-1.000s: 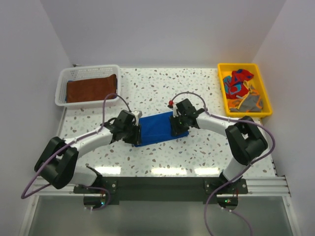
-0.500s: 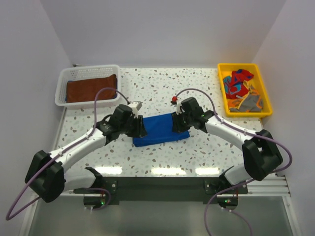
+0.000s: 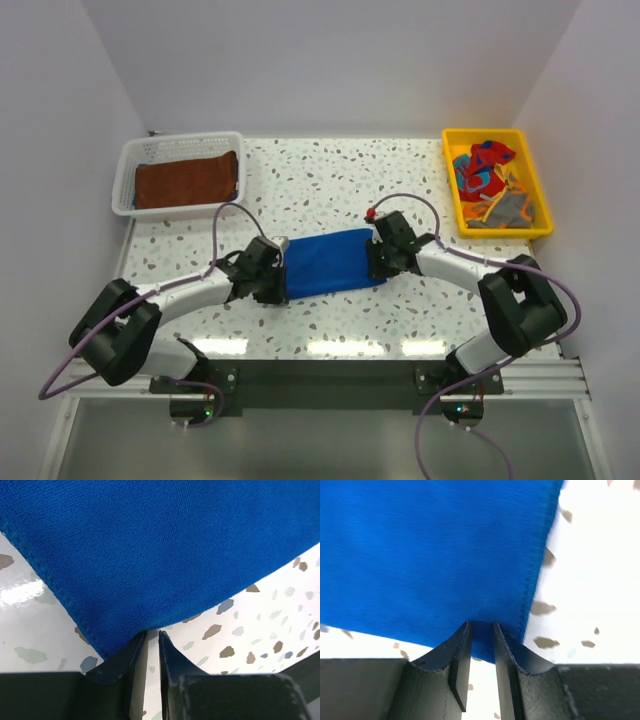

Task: Fold and stack the towels
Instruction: Fold the towel

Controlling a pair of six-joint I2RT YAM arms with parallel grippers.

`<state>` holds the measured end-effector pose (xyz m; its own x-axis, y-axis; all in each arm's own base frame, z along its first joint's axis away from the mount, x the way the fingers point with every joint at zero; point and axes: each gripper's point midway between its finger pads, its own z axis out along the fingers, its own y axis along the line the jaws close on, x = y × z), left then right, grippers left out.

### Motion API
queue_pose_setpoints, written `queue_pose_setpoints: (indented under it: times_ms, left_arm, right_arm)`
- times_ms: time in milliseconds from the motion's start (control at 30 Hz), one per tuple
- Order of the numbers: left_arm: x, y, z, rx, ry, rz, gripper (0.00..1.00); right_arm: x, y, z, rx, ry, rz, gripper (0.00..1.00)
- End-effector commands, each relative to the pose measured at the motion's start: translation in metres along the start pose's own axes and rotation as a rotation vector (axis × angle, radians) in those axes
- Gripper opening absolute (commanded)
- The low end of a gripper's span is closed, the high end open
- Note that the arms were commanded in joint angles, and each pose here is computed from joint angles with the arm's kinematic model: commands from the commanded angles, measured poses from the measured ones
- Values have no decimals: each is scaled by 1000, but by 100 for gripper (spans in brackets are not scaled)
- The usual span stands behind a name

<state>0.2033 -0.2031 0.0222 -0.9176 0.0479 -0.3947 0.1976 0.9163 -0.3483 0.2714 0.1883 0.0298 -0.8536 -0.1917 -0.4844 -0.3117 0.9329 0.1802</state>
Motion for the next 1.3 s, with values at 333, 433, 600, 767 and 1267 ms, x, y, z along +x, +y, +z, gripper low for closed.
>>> queue_pose_setpoints:
  times_ms: [333, 433, 600, 767, 1267]
  left_arm:
    - [-29, -2, -30, -36, -136, -36, 27]
    - [-56, -21, -51, -3, -195, -26, 34]
    - [-82, -35, -53, 12, -225, -1, 38]
    - [-68, -20, -22, -44, -155, -2, 32]
    - [-13, 8, -3, -49, -99, -58, 34]
  right_arm:
    - [-32, -12, -33, 44, -131, 54, 32]
    - [-64, -7, -41, 30, -188, 37, 33]
    - [-102, -17, -26, 41, -228, 59, 34]
    - [-122, -33, 12, 52, -216, 92, 32]
    - [-122, -68, 18, 123, -191, 119, 31]
